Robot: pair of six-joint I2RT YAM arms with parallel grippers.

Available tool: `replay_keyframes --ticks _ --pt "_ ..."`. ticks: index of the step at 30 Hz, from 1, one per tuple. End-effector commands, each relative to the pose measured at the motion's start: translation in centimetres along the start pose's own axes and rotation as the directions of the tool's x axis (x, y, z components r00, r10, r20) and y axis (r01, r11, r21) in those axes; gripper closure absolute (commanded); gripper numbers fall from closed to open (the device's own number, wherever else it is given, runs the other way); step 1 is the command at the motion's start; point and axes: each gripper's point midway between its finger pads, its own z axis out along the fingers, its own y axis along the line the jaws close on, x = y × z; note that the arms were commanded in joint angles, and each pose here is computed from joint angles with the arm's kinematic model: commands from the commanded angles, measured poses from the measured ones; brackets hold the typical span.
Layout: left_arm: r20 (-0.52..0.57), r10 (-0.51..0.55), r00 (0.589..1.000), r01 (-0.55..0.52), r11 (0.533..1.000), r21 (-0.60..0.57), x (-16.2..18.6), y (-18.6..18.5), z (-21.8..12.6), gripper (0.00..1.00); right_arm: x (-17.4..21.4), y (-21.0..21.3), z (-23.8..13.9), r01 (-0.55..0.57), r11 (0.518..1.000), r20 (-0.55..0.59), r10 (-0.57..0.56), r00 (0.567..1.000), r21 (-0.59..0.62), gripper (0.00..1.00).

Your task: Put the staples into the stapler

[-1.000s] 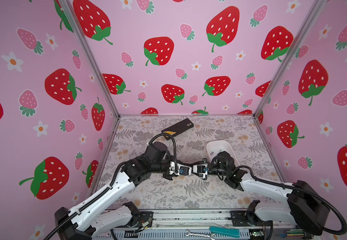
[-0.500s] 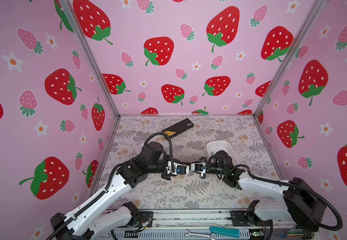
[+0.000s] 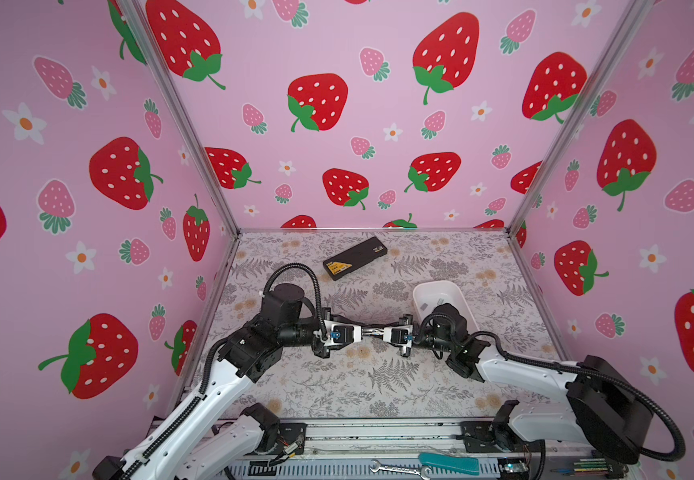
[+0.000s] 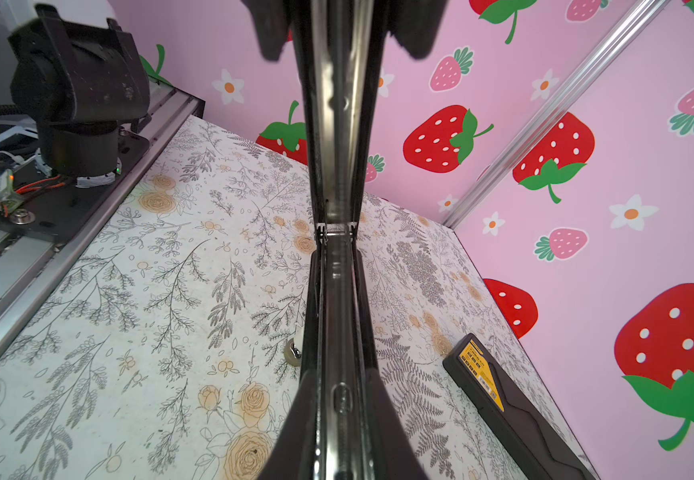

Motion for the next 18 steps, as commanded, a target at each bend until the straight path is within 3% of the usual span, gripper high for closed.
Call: replay_keyframes --ticks 1,18 --pt "0.081 0.039 0.996 -0.032 0.996 -0.084 -2.0 1.4 -2.0 1.0 -0.4 0.0 -1.4 0.044 0.998 0.02 -0.045 0.999 0.035 1.0" --pt "0.034 0.065 0.997 -0.058 0.983 -0.174 0.8 0.8 -3.9 1.0 -1.9 0.4 -4.4 0.059 0.997 0.121 -0.064 0.991 0.046 1.0"
